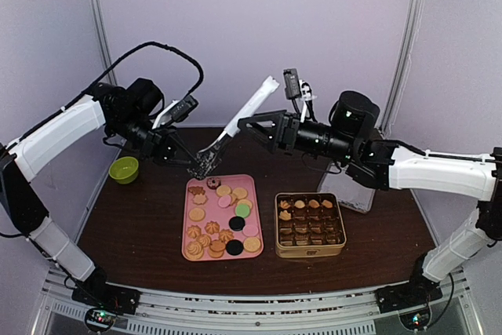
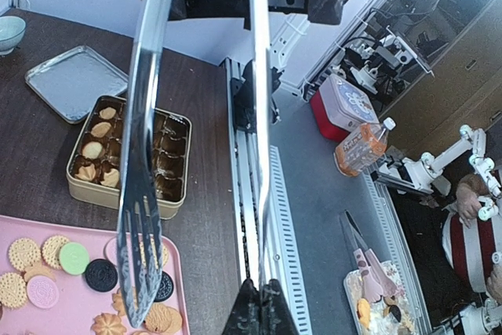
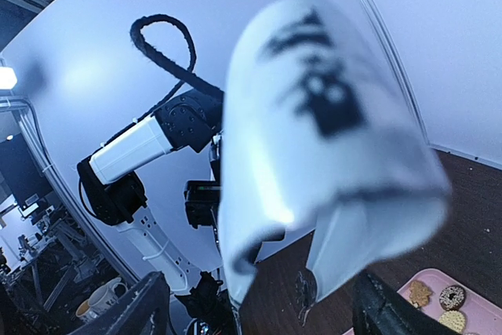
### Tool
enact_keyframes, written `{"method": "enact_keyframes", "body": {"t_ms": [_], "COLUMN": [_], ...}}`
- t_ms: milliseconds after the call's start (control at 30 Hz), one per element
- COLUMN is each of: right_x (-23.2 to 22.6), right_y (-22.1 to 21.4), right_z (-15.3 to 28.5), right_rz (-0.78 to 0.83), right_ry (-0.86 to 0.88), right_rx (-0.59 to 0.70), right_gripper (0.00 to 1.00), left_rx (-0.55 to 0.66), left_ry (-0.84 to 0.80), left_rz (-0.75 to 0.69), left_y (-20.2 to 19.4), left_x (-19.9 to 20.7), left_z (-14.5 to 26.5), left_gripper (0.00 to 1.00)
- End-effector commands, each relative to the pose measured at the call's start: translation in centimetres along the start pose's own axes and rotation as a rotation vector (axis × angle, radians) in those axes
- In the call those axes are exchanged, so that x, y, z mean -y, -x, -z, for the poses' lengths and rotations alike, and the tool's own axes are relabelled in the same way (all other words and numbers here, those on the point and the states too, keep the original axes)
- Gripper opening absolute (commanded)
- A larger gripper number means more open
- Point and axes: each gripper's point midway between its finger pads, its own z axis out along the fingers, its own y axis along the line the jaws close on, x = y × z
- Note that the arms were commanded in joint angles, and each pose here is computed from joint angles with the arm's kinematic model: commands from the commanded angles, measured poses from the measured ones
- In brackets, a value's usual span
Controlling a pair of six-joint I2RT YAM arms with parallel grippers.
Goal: Pack the cookies
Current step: Pass from the left arm to the right
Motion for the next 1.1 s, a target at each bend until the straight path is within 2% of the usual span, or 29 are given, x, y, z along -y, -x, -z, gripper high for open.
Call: {"method": "enact_keyframes", "body": {"t_ms": [0, 200, 600, 767, 967, 1067], "right_x": [-0.9, -0.2, 0.8, 0.5, 0.3, 0.5], "right_y": [1.1, 0.9, 0.0, -0.3, -0.2, -0.4], "right_z": [-0.3, -0.8, -2.0, -2.3, -2.3, -2.5], "right_rz": [-0.027, -0.051, -0.14, -0.171, -0.162, -0.156], "right_ry": [0.065, 0.062, 0.095, 0.138, 0.155, 0.147], "right_rx": [-0.009, -0.054, -0.108, -0.11, -0.1, -0.118], "right_gripper": [0.76, 0.64, 0.48, 0.45, 0.53, 0.51], "left_rx": [0.02, 0.005, -0.013, -0.023, -0.027, -0.026], "left_ry": [0.008, 0.028, 0.09, 0.085, 0.068, 0.064], "left_rz": [-0.061, -0.063, -0.103, -0.097, -0.081, -0.087], "left_y": [0.4, 0.0, -0.2, -0.6, -1.1, -1.0], "left_x": [0.3, -0.2, -1.1, -1.1, -0.7, -0.6], "left_z": [0.1, 0.0, 0.2, 0.1, 0.0, 0.0], "left_gripper": [0.0, 0.0, 0.0, 0.0, 0.0, 0.0]}}
